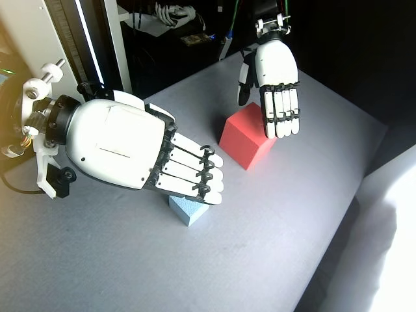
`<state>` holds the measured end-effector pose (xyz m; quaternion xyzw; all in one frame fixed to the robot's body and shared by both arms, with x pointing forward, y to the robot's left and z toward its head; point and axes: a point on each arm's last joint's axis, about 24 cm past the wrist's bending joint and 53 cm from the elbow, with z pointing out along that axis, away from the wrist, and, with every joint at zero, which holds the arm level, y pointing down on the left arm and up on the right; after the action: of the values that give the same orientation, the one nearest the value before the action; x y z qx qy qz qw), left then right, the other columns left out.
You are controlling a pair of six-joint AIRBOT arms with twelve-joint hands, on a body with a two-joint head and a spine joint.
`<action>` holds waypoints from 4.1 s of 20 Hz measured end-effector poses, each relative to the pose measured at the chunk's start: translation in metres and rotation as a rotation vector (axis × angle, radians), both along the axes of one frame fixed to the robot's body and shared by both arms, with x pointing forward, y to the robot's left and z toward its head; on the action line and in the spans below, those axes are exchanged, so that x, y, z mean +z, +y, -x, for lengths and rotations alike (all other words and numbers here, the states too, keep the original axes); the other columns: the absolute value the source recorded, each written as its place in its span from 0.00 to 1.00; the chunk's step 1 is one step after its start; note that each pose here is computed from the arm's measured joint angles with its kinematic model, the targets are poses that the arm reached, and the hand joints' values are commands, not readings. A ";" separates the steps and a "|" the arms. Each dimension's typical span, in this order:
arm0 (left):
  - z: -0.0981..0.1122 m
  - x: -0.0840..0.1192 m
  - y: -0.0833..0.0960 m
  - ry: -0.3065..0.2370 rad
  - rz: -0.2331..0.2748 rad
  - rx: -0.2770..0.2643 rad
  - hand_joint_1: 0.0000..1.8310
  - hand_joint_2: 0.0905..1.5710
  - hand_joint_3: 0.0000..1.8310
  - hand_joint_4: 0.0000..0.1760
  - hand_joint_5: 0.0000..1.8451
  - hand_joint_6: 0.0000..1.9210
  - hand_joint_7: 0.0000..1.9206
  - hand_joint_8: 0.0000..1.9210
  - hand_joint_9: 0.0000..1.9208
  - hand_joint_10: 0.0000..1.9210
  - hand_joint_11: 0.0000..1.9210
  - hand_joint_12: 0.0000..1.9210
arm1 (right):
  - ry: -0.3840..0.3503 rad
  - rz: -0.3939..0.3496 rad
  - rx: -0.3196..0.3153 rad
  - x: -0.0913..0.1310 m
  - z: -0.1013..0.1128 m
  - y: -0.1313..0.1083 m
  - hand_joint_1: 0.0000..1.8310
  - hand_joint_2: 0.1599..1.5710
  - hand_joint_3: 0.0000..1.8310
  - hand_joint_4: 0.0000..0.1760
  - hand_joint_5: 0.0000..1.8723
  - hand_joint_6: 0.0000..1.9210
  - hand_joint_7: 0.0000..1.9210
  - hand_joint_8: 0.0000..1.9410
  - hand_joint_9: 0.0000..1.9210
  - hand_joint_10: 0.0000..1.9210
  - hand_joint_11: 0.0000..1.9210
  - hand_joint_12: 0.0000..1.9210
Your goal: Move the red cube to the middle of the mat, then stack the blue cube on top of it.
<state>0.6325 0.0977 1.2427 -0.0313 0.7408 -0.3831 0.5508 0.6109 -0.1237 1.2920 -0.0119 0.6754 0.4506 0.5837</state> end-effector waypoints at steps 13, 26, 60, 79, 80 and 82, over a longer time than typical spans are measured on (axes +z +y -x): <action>-0.020 -0.010 0.009 0.000 -0.035 0.035 0.66 0.60 0.00 0.00 0.01 0.00 0.00 0.00 0.00 0.00 0.00 0.00 | -0.004 -0.002 0.000 0.001 0.000 0.000 0.00 0.77 0.00 0.00 0.08 0.00 0.08 0.00 0.05 0.00 0.00 0.08; -0.020 -0.018 -0.008 -0.010 -0.056 0.010 0.66 0.63 0.00 0.00 0.21 0.01 0.21 0.01 0.20 0.02 0.00 0.39 | -0.004 -0.002 0.000 0.001 0.000 0.000 0.00 0.79 0.00 0.00 0.08 0.00 0.07 0.00 0.05 0.00 0.00 0.07; -0.017 0.041 -0.016 -0.059 0.046 -0.019 0.62 0.80 0.00 0.00 0.39 0.68 0.34 0.81 0.29 0.55 0.13 0.73 | -0.003 -0.002 0.000 0.001 0.000 0.000 0.00 0.80 0.00 0.00 0.10 0.00 0.10 0.00 0.07 0.00 0.00 0.14; -0.017 0.034 -0.053 -0.080 0.036 -0.039 0.62 0.80 0.00 0.00 0.40 0.66 0.34 0.83 0.27 0.57 0.12 0.72 | 0.095 -0.160 -0.071 -0.007 -0.010 -0.019 0.00 0.80 0.00 0.00 0.10 0.00 0.11 0.00 0.08 0.01 0.00 0.19; -0.018 0.033 -0.053 -0.082 0.034 -0.035 0.62 0.80 0.00 0.00 0.40 0.66 0.34 0.83 0.27 0.57 0.12 0.72 | 0.094 -0.159 -0.072 -0.007 -0.010 -0.019 0.00 0.80 0.00 0.00 0.10 0.00 0.11 0.00 0.08 0.01 0.00 0.19; -0.023 0.033 -0.050 -0.089 0.031 -0.016 0.62 0.80 0.00 0.00 0.38 0.67 0.36 0.82 0.28 0.56 0.15 0.73 | 0.061 -0.120 -0.093 -0.006 -0.013 -0.020 0.00 0.81 0.00 0.00 0.14 0.00 0.15 0.00 0.13 0.00 0.00 0.30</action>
<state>0.6558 0.0475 1.2761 -0.0170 0.7096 -0.4000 0.5797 0.6236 -0.1433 1.2857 0.0682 0.6645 0.4629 0.5827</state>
